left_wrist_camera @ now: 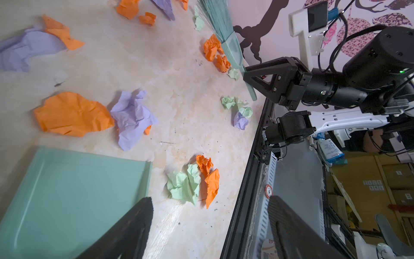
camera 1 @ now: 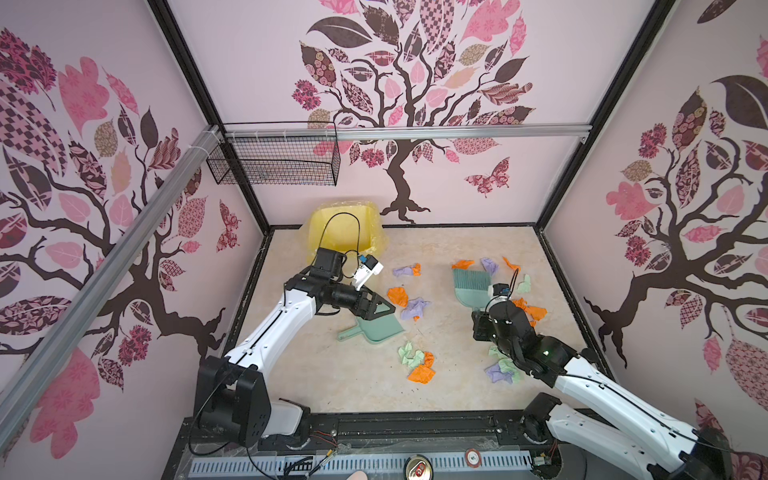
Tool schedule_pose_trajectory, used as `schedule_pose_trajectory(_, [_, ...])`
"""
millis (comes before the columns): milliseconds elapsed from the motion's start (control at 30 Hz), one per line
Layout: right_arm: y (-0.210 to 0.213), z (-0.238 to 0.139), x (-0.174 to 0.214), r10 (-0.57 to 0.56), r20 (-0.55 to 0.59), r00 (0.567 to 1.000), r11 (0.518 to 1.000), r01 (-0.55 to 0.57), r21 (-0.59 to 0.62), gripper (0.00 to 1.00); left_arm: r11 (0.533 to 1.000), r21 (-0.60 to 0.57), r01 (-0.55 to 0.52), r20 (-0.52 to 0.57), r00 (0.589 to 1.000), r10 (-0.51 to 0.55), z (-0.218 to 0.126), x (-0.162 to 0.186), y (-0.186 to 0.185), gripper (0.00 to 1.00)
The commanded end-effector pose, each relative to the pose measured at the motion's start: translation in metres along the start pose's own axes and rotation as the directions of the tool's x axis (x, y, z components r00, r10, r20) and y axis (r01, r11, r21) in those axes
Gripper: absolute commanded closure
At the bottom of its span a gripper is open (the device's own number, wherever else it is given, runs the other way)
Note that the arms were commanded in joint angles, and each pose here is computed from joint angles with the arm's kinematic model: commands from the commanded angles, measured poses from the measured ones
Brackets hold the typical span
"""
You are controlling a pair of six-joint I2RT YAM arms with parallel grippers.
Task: Sweep away the paper scraps from the table
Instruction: 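Lift the brush with the right gripper while the left gripper reaches toward it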
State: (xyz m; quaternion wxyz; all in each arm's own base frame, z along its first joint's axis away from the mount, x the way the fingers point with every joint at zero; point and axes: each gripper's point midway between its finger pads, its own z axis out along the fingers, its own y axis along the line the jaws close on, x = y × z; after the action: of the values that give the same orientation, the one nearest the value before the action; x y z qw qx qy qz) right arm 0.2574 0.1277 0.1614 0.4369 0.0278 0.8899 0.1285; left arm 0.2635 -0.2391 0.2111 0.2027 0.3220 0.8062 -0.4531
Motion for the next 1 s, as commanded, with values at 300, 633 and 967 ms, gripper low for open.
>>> schedule_pose_trajectory(300, [0.028,-0.001,-0.006,-0.141,0.043,0.989,0.985,0.145,-0.099,0.82,0.995,0.061,0.073,-0.057,0.996,-0.069,0.068,-0.048,0.022,0.16])
schedule_pose_trajectory(633, [0.052,0.009,-0.016,-0.211,0.057,0.976,0.968,0.217,-0.125,0.82,0.996,0.084,0.021,-0.067,0.998,-0.016,0.106,-0.071,0.002,0.18])
schedule_pose_trajectory(967, [0.061,0.011,-0.02,-0.199,0.1,0.975,0.964,0.213,-0.158,0.82,0.995,0.092,0.037,-0.102,0.994,-0.028,0.13,-0.072,0.002,0.2])
